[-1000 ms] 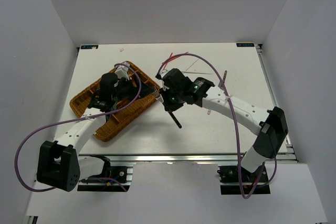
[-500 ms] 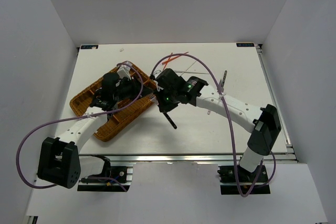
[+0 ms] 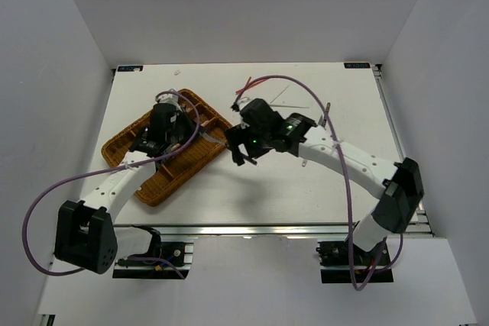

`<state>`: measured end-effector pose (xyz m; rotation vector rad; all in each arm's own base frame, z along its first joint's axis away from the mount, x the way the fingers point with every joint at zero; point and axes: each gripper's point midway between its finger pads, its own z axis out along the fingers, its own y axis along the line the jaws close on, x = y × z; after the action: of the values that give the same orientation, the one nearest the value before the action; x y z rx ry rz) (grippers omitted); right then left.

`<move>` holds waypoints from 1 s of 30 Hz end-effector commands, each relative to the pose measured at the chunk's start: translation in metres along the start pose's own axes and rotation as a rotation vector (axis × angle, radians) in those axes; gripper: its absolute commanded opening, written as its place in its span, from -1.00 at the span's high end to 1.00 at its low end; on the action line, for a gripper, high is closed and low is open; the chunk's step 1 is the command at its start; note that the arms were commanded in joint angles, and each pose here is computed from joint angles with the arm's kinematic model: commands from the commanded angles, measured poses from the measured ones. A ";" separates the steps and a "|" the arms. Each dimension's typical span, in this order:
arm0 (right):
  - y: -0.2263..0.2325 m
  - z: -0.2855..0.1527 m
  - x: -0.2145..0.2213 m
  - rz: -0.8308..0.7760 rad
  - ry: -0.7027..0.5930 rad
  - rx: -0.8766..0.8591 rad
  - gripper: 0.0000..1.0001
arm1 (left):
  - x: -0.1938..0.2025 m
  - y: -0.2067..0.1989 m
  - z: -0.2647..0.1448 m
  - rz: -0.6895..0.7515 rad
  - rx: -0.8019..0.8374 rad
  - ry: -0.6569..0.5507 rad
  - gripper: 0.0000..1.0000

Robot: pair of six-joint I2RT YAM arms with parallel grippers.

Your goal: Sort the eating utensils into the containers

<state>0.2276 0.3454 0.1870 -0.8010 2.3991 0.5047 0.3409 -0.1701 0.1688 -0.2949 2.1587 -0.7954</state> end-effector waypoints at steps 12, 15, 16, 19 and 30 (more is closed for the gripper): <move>-0.100 -0.071 0.006 0.217 -0.238 0.154 -0.79 | -0.111 0.126 -0.107 -0.720 -0.602 -0.949 1.00; -0.103 -0.071 0.012 0.211 -0.231 0.158 -0.79 | -0.117 0.131 -0.108 -0.791 -0.574 -1.036 1.00; -0.103 -0.070 0.015 0.207 -0.224 0.157 -0.79 | -0.122 0.129 -0.107 -0.793 -0.577 -1.041 1.00; -0.106 -0.072 0.018 0.195 -0.227 0.163 -0.79 | -0.117 0.139 -0.091 -0.769 -0.678 -0.990 1.00; -0.116 -0.073 0.024 0.192 -0.223 0.165 -0.79 | -0.067 0.172 -0.055 -0.794 -0.701 -0.887 0.56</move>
<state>0.2573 0.2103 0.2031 -0.4022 2.3252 0.4135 0.3402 0.0203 0.1136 -1.5793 1.4160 -0.0764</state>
